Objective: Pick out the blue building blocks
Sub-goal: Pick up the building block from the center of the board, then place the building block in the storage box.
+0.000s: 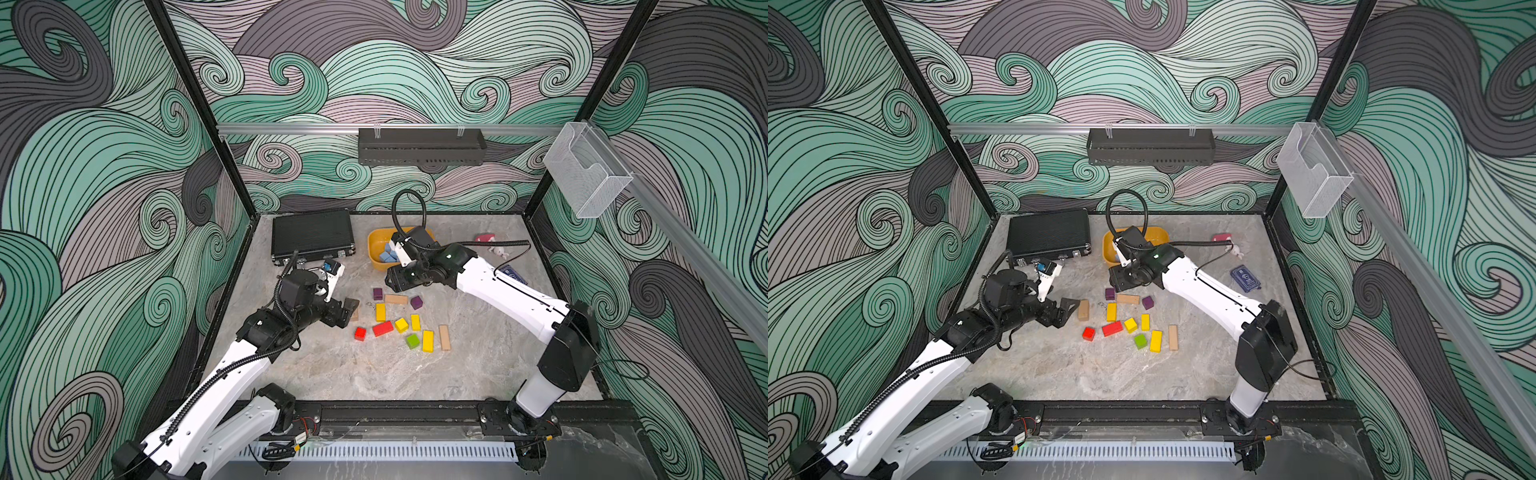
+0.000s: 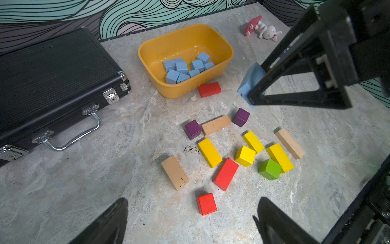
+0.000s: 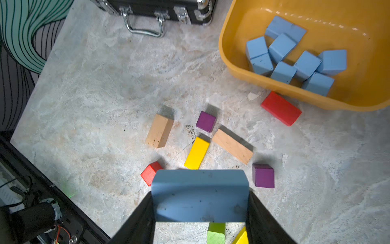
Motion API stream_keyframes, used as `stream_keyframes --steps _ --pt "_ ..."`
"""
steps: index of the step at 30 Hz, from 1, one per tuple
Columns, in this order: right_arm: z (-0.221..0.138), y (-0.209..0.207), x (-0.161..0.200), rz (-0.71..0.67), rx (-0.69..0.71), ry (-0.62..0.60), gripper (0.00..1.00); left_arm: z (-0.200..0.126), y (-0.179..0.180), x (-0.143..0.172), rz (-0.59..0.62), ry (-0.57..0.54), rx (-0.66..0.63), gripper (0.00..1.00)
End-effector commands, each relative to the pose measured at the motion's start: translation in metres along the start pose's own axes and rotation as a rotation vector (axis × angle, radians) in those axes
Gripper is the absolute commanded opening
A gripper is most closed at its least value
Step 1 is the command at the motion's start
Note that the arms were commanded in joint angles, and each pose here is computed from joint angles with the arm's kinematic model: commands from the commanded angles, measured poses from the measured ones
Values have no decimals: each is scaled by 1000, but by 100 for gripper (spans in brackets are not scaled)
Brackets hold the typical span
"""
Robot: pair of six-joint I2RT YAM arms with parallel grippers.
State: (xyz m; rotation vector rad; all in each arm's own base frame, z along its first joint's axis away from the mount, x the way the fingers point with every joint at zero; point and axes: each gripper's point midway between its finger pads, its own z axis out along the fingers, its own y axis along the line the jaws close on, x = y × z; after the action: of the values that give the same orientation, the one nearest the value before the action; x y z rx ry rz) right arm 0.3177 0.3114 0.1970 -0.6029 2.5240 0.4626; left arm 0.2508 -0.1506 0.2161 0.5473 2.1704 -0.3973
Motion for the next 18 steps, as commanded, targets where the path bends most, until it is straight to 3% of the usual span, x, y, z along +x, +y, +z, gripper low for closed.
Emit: stream_keyframes --steps 1,18 --pt "-12 -13 -13 7 25 -21 0 -4 0 -28 36 -68 -13 95" --pt "22 -86 -63 74 129 -13 0 43 1 -58 78 -66 18 95"
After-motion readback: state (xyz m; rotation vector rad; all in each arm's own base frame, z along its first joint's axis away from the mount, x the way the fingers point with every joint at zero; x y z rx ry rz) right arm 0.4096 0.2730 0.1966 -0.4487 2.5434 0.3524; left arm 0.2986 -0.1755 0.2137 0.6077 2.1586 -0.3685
